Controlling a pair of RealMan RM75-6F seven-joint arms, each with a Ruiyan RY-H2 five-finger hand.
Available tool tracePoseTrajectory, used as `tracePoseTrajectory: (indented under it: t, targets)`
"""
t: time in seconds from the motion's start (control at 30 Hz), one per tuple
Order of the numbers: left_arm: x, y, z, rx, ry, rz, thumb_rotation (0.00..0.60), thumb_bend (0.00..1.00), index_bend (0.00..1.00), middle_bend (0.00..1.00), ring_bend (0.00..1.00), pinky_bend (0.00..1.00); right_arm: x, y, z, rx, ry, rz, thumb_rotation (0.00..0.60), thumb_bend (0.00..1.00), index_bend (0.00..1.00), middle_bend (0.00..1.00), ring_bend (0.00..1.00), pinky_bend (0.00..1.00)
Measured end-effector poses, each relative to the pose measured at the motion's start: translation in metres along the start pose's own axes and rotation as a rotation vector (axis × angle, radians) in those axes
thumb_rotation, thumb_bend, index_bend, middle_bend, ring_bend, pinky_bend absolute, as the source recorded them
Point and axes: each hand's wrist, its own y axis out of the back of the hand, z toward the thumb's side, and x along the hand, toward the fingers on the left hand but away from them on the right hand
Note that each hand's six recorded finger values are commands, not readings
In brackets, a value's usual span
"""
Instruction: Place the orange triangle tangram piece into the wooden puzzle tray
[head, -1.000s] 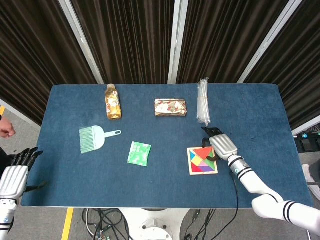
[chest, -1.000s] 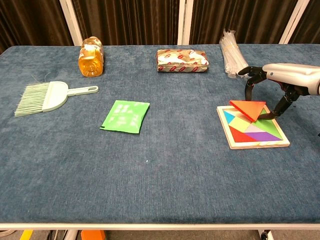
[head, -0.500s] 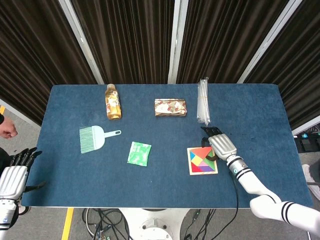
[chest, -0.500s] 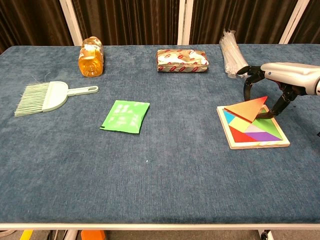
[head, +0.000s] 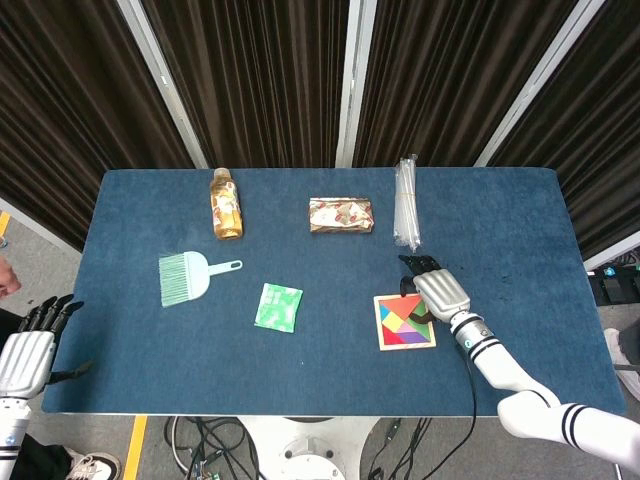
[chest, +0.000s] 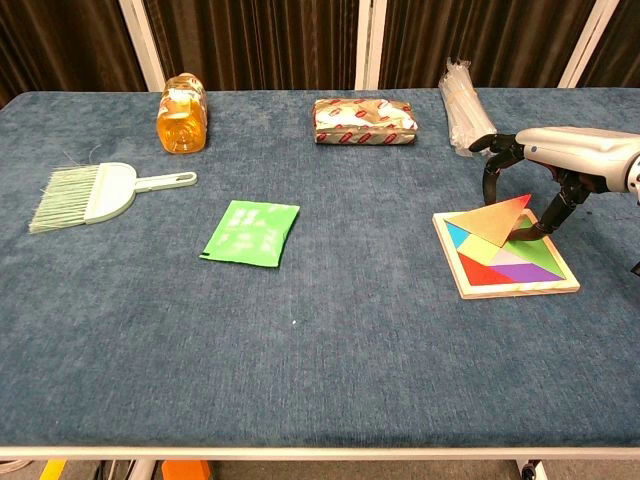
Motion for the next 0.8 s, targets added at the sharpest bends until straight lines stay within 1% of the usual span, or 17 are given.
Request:
tracePoseTrajectory:
  t: [0.33, 0.5, 0.63, 0.8]
  targets:
    - [0.0001, 0.0004, 0.0001, -0.003, 0.000, 0.000, 0.600, 0.00, 0.16, 0.08, 0.02, 0.12, 0.0000, -0.0030, 0.0016, -0.001, 0.002, 0.023, 0.600, 0.11, 0.54, 0.06, 0.00, 0.00]
    - [0.0001, 0.0006, -0.0002, -0.003, 0.001, 0.001, 0.600, 0.00, 0.16, 0.08, 0.02, 0.12, 0.0005, -0.0038, 0.0018, -0.002, 0.003, 0.027, 0.600, 0.11, 0.50, 0.06, 0.00, 0.00]
    - [0.0000, 0.0006, -0.0003, -0.003, 0.001, 0.001, 0.600, 0.00, 0.16, 0.09, 0.02, 0.12, 0.0008, -0.0038, 0.0009, -0.004, 0.005, 0.039, 0.600, 0.10, 0.40, 0.06, 0.00, 0.00]
    - [0.0002, 0.0009, 0.0001, -0.003, 0.001, 0.001, 0.600, 0.00, 0.16, 0.08, 0.02, 0.12, 0.0011, -0.0033, 0.0011, -0.004, 0.008, 0.048, 0.600, 0.07, 0.20, 0.04, 0.00, 0.00]
